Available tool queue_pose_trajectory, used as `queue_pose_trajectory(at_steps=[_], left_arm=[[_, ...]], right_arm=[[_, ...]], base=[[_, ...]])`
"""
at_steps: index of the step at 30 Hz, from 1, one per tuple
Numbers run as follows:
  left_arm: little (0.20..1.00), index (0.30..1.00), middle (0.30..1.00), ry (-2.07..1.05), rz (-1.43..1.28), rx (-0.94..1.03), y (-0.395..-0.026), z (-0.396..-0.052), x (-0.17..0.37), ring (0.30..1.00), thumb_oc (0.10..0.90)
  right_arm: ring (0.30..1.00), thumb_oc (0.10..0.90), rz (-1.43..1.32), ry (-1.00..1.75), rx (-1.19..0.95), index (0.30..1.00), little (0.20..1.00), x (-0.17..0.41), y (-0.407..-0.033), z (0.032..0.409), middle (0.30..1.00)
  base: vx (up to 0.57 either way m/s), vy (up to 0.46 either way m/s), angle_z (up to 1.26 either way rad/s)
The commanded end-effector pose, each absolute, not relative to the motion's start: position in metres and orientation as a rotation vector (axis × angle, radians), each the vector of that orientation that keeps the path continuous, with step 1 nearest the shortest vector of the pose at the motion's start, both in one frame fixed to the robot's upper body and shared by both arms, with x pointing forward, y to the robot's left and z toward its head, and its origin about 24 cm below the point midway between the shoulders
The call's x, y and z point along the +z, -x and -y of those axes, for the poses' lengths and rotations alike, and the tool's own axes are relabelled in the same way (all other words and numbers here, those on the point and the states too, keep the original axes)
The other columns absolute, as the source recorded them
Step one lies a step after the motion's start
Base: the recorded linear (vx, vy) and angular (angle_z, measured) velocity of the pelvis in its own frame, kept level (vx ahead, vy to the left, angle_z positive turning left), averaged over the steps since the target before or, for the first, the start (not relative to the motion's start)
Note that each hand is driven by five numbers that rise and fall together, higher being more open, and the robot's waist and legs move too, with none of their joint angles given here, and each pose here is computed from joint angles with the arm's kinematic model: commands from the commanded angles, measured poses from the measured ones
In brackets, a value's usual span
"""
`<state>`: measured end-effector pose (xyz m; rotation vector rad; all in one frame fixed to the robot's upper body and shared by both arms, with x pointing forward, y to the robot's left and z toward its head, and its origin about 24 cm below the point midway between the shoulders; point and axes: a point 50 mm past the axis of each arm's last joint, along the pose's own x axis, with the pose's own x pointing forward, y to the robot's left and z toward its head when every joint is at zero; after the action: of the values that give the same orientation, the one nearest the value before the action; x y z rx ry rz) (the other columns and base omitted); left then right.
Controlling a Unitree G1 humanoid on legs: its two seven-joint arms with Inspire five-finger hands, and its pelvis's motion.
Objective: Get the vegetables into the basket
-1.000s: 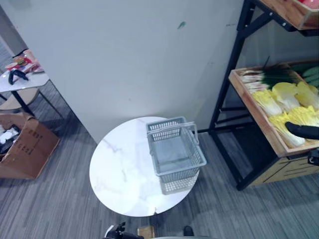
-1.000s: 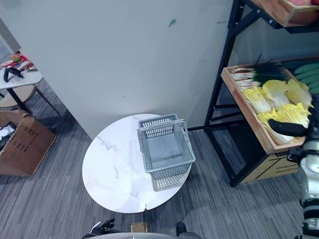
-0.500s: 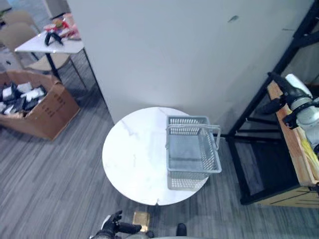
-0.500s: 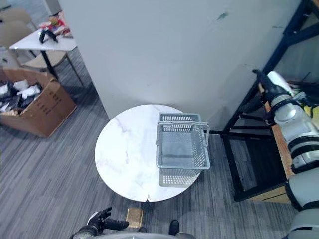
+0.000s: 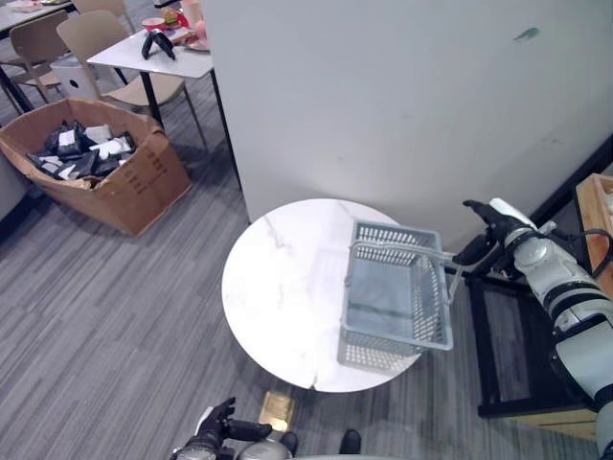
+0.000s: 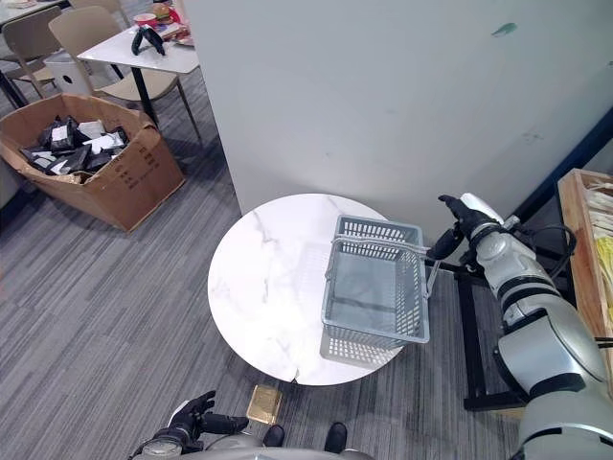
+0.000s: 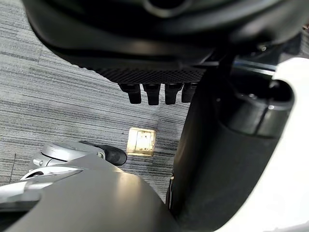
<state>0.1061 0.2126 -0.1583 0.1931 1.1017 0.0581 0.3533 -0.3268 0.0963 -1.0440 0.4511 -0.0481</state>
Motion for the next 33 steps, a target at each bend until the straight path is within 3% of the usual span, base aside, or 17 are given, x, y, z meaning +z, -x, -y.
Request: queue_pose_trajectory(at_steps=[1, 5, 22, 24, 33], left_arm=[[1.0, 1.0, 1.0, -0.266, -1.297, 0.037, -0.052, -0.217, -0.171, 1.0, 0.9], [1.0, 1.0, 1.0, -0.268, -1.303, 0.039, -0.05, -0.218, -0.171, 1.0, 0.9], [1.0, 1.0, 1.0, -0.284, -1.313, 0.043, -0.05, -0.22, -0.171, 1.0, 0.9], [1.0, 1.0, 1.0, -0.284, -1.302, 0.027, -0.054, -0.217, -0.171, 1.0, 0.9], [1.0, 1.0, 1.0, -0.286, -1.314, -0.006, -0.052, -0.211, -0.172, 1.0, 0.9]], right_arm=[[1.0, 0.9, -0.288, 1.124, -0.127, 1.0, 1.0, 0.149, -0.369, 0.329, 1.0], [1.0, 0.9, -0.256, 1.126, -0.102, 1.0, 1.0, 0.152, -0.378, 0.314, 1.0], [1.0, 0.9, -0.385, 1.161, -0.156, 1.0, 1.0, 0.128, -0.367, 0.329, 1.0], [0.3, 0.4, -0.405, 1.148, -0.155, 0.3, 0.3, 0.121, -0.364, 0.33, 0.3], [0.3, 0.4, -0.463, 1.105, -0.135, 0.3, 0.3, 0.099, -0.354, 0.333, 0.3]], base=[[0.01, -0.005, 0.24], [0.02, -0.004, 0.12], [0.02, -0.002, 0.11], [0.05, 0.001, -0.01], [0.0, 0.0, 0.0]])
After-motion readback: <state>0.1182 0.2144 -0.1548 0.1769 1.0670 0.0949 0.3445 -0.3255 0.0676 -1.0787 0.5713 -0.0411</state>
